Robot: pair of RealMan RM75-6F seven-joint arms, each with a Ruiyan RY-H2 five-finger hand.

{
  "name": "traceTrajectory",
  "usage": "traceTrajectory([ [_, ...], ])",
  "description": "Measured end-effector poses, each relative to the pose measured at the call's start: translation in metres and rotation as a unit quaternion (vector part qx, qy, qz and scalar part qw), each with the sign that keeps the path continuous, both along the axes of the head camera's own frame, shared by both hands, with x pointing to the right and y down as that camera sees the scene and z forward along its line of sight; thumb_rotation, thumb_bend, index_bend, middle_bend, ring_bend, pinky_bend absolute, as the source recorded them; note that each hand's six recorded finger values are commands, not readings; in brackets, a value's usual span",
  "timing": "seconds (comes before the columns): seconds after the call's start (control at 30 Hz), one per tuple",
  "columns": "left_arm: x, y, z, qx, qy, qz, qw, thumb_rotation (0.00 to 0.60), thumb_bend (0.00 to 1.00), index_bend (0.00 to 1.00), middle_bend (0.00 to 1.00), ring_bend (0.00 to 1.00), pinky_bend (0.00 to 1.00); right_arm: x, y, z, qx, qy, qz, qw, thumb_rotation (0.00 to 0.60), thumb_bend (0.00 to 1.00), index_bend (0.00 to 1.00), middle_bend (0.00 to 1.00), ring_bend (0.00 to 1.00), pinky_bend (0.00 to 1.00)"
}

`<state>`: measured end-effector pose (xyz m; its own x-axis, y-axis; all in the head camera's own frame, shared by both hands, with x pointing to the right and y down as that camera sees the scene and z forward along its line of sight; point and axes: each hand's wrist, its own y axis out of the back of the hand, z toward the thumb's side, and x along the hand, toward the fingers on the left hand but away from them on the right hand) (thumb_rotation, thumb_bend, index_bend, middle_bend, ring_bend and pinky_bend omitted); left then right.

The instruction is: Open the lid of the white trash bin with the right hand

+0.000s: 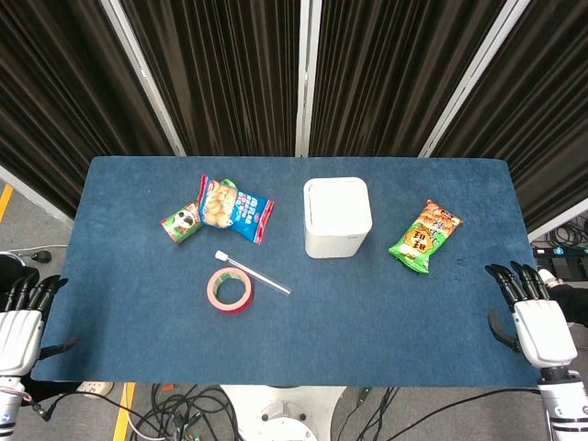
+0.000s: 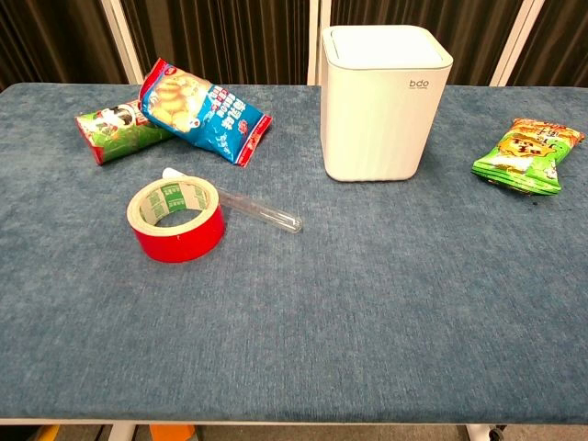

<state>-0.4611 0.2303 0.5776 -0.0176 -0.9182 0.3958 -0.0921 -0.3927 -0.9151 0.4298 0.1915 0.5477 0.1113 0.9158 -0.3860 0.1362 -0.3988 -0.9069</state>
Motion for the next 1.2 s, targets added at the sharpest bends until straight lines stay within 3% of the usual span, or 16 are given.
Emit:
traceTrajectory([
  [0.33,-0.001,0.002,-0.003,0.004,-0.001,-0.005,1.0000,0.600,0.00,0.17,0.13,0.01,0.00,-0.003,-0.002,0.004,-0.008,-0.005,-0.004,1.0000,0.600,0.42,0.10,0.11,0.00,0.00],
  [0.53,0.000,0.002,-0.004,0.004,0.000,0.000,1.0000,0.600,0.00,0.17,0.13,0.01,0.00,-0.021,-0.014,0.011,-0.021,-0.012,-0.038,0.9990,0.600,0.42,0.08,0.11,0.00,0.00],
  [0.77,-0.002,0.003,-0.005,0.006,0.002,-0.003,1.0000,0.600,0.00,0.16,0.13,0.01,0.00,-0.077,-0.063,0.031,-0.046,-0.021,-0.119,0.9916,0.600,0.42,0.08,0.12,0.00,0.00],
  [0.93,-0.006,0.005,-0.004,0.002,0.000,-0.010,0.9999,0.600,0.00,0.17,0.13,0.01,0.00,-0.140,-0.108,0.048,-0.063,-0.025,-0.184,0.9806,0.600,0.42,0.09,0.11,0.00,0.00],
  [1.1,-0.009,0.005,-0.004,0.003,-0.001,-0.015,0.9999,0.600,0.00,0.17,0.13,0.01,0.00,-0.193,-0.142,0.066,-0.069,-0.038,-0.210,0.9746,0.600,0.42,0.11,0.11,0.00,0.00],
  [1.2,-0.011,0.006,-0.005,0.003,-0.002,-0.016,0.9999,0.600,0.00,0.17,0.13,0.01,0.00,-0.209,-0.152,0.078,-0.076,-0.037,-0.212,0.9736,0.600,0.42,0.15,0.13,0.00,0.00],
])
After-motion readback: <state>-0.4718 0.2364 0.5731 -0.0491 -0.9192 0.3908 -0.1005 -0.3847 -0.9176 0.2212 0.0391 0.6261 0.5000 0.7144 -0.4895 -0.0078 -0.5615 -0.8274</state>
